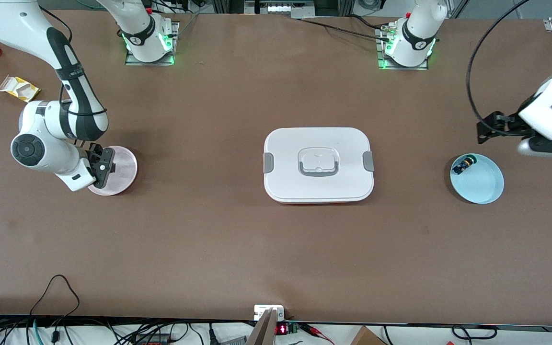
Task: Transfer orange switch to right arm and place
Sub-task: 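Lower the switch into the white dish and open the right gripper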
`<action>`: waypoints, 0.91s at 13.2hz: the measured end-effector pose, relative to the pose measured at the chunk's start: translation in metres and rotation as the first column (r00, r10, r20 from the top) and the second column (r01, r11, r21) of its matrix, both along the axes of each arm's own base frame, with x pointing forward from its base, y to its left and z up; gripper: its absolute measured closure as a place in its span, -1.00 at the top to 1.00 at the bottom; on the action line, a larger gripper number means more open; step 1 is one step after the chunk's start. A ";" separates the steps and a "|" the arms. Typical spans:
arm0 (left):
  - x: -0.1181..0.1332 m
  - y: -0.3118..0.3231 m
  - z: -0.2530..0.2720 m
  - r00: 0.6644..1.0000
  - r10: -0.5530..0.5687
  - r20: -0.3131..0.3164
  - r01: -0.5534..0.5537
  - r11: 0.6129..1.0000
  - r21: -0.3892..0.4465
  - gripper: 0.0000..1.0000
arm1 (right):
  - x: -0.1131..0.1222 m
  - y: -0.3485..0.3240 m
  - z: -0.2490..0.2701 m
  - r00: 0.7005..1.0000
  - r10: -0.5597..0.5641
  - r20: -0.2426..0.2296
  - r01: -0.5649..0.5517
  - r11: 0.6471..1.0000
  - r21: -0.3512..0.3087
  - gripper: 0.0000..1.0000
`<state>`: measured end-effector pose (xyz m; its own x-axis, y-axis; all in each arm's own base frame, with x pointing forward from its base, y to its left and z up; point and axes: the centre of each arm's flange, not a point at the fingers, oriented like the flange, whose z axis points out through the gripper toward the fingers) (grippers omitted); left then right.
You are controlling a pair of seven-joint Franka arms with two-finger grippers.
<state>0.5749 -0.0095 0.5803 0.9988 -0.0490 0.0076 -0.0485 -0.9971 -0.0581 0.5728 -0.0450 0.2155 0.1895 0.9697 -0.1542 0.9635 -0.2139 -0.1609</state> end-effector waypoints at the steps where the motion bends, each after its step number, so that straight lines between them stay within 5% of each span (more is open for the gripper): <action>1: -0.007 0.002 -0.003 1.000 0.006 -0.010 -0.006 1.000 0.000 1.00 | -0.005 -0.002 -0.008 1.000 -0.002 0.004 0.002 1.000 0.004 -0.12; 9: -0.012 -0.002 -0.006 0.999 0.007 -0.032 -0.007 1.000 0.000 1.00 | -0.019 -0.010 -0.035 0.998 0.007 0.059 -0.008 1.000 0.011 -0.11; 12: -0.011 0.002 0.005 1.000 0.014 -0.025 -0.014 1.000 -0.001 1.00 | -0.014 -0.013 -0.028 0.997 0.003 0.079 -0.004 1.000 0.009 0.35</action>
